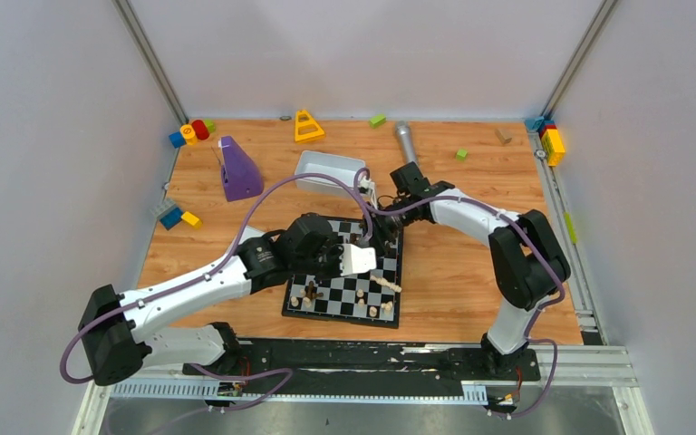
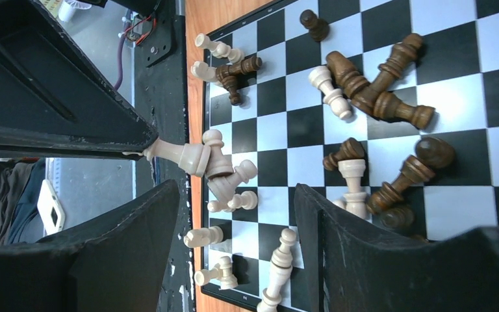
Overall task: Set up the chess pieces on the board
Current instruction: Pick up the chess piece from the chessboard, then place the chess piece on the chessboard.
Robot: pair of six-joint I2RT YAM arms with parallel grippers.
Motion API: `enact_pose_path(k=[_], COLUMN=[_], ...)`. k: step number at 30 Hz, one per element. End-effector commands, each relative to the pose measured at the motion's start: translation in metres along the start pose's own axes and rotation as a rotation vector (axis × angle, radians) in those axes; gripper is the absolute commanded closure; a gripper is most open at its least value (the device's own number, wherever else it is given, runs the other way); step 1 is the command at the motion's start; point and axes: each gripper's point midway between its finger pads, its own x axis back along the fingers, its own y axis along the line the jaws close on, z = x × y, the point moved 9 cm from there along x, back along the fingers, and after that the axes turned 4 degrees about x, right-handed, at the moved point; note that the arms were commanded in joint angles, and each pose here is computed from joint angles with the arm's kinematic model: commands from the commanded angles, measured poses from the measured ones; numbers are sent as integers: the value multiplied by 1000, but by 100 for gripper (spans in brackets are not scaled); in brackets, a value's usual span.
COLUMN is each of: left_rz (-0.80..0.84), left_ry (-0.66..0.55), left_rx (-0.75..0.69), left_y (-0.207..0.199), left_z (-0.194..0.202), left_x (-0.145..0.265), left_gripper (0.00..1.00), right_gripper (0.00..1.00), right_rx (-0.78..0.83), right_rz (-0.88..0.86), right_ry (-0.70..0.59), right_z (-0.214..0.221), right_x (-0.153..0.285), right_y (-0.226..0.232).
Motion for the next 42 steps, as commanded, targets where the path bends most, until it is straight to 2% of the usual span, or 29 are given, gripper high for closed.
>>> enact_pose_path(k=[1, 5, 8, 13, 19, 22, 26, 29, 35, 38, 42], left_rz=[-4, -2, 3, -3, -17, -21, -21, 23, 255, 383, 474], left_ry=[-66, -72, -72, -69, -59, -57, -48, -36, 39, 145, 204], left_rx=[-26, -26, -26, -27, -23, -20, -24, -32, -2, 27, 58], left_y=[1, 1, 0, 0, 0, 0, -1, -5, -24, -36, -43], left_z=[-9, -10, -9, -8, -5, -4, -1, 1, 5, 10, 6], left_x=[6, 7, 7, 7, 8, 8, 9, 11, 11, 2, -10], left_gripper=[100, 100, 100, 100, 100, 100, 100, 100, 100, 99, 99], right_gripper=[33, 34, 38, 52, 74, 79, 78, 72, 61, 60, 60], right_rx=[78, 89, 95, 100, 95, 77, 77, 95, 107, 106, 95], right_rz=[-59, -80, -90, -81, -29, -2, 49, 100, 202, 268, 363], right_ry=[-14, 12, 24, 41, 74, 88, 102, 95, 43, 12, -31], right_z=[-12, -11, -11, -9, -4, -2, -4, -11, -25, -25, -19], right_x=[-8, -15, -20, -22, -24, -25, -23, -15, 22, 45, 76], right_y=[3, 4, 5, 3, -5, -11, -14, -11, -6, -3, 1])
